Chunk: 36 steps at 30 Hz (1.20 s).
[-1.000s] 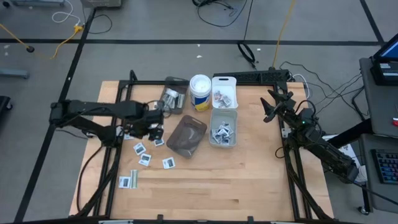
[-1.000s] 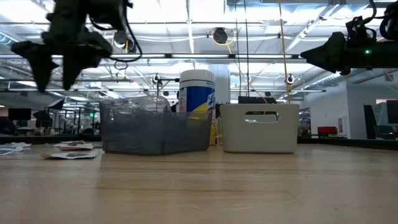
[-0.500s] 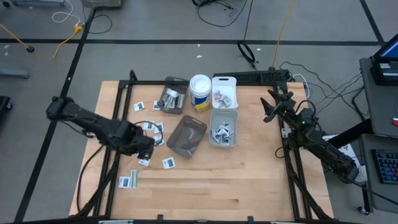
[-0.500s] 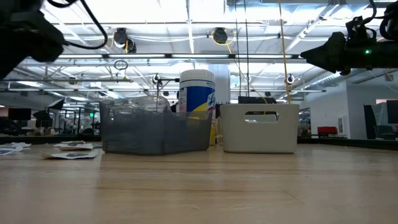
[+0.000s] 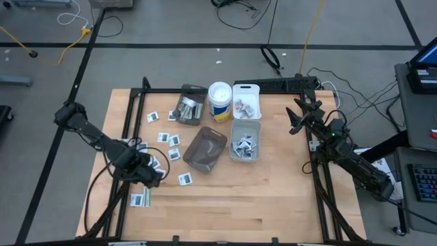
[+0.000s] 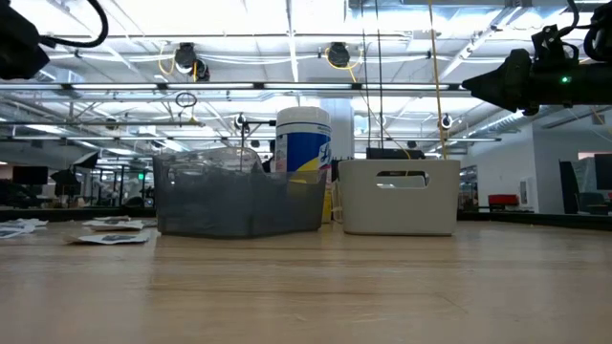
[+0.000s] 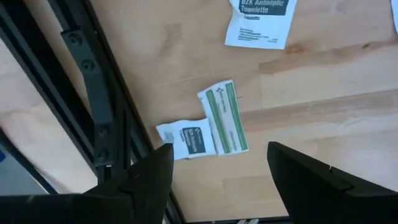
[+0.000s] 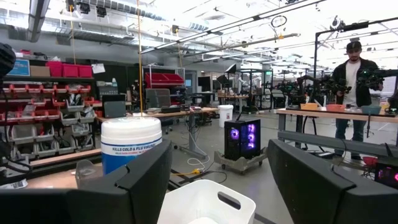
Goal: Pick & Place First Aid Supplies
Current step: Put the bandage pack into the top black bin
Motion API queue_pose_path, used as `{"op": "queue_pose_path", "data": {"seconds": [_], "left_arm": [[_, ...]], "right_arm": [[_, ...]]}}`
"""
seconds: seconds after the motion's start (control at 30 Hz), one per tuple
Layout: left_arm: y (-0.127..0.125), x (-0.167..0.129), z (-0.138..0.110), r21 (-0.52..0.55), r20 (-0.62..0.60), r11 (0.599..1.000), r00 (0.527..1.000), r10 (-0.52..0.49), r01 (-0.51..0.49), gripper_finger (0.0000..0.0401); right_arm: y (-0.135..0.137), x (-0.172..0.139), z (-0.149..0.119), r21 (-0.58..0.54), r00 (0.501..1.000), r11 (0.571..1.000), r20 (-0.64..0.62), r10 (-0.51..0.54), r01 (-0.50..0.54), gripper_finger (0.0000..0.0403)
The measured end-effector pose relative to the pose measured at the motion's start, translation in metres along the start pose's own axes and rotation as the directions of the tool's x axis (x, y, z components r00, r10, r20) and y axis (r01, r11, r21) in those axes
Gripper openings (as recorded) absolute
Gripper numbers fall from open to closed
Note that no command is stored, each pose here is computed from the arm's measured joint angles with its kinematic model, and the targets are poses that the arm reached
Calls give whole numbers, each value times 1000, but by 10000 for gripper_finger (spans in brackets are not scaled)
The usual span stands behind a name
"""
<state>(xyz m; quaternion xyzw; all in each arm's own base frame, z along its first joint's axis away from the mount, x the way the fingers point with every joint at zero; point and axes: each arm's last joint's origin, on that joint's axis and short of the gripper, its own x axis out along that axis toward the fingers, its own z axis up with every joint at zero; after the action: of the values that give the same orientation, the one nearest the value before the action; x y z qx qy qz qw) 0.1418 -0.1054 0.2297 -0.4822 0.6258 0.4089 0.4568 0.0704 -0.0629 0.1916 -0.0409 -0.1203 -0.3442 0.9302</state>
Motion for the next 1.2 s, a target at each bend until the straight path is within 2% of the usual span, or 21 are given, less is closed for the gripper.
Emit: {"op": "queue_pose_path", "data": {"seconds": [0.33, 0.53, 0.73, 1.07, 1.2], "left_arm": [[-13, 47, 4, 7, -27, 999, 999, -33, 33, 267], [-13, 68, 9, -2, 0, 1000, 1000, 31, -31, 267], [-13, 88, 10, 13, -14, 999, 999, 29, -29, 267], [-16, 93, 10, 34, -26, 999, 1000, 3, -2, 265], [-16, 93, 10, 41, -23, 999, 1000, 3, -2, 237]], "right_arm": [[0, 0, 0, 0, 1000, 1000, 0, 0, 0, 263], [0, 0, 0, 0, 1000, 1000, 0, 0, 0, 263], [0, 0, 0, 0, 1000, 1000, 0, 0, 0, 263], [0, 0, 0, 0, 1000, 1000, 0, 0, 0, 263], [0, 0, 0, 0, 1000, 1000, 0, 0, 0, 263]]}}
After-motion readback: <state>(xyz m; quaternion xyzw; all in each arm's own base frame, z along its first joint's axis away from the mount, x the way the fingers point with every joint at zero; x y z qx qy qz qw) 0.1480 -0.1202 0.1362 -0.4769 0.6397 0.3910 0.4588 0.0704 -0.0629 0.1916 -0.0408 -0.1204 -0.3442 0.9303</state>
